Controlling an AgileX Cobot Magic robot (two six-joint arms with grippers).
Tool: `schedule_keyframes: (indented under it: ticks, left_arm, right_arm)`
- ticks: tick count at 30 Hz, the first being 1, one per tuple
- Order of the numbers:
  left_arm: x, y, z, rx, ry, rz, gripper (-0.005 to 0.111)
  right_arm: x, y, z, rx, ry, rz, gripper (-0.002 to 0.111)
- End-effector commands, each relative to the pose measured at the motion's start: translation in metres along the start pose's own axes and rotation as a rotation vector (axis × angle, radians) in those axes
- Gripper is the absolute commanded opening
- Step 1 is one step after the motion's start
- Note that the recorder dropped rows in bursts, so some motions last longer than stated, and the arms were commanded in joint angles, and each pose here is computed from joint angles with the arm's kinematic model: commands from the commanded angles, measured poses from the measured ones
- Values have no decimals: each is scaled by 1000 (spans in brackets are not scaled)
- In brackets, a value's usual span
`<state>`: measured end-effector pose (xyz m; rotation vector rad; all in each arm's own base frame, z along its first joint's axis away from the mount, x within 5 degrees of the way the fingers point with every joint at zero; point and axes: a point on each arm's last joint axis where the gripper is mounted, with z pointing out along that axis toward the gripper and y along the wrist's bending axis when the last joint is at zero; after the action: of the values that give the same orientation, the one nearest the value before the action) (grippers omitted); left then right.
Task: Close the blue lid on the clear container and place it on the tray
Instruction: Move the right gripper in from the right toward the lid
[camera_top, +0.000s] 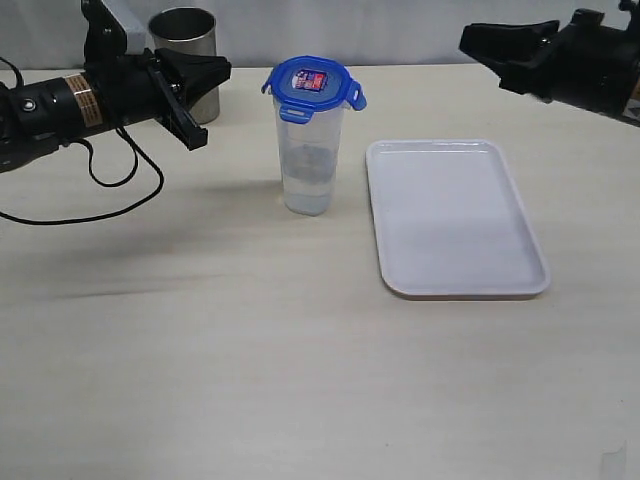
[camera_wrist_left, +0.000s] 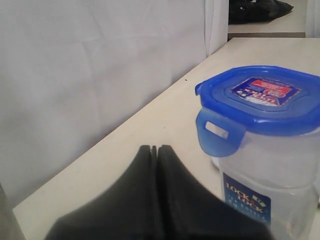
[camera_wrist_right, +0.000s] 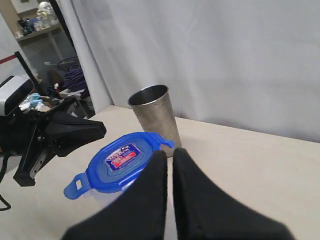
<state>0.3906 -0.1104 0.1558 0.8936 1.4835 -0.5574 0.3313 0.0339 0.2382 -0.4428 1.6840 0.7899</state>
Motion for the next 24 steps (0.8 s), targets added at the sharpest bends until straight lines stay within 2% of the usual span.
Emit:
schedule_keyframes:
  ticks: [1,7,11,16,24]
  left_arm:
    - [2,1,0,-14,19,-2,0]
    - [4,2,0,-23,45,-1,0]
    - [4,2,0,-21,46,0,0]
    - [4,1,0,-12,42,5,0]
    - [4,-1,0,5,46,13,0]
  right_arm:
    - [8,-20,22,-79,-12,-21,4]
    - [26,-19,62,-111,68,-77,4]
    - [38,-19,83,29,207,-109,4]
    - [38,-13,87,-24,179,-102,4]
    - [52,-16,97,-3,181,-138,4]
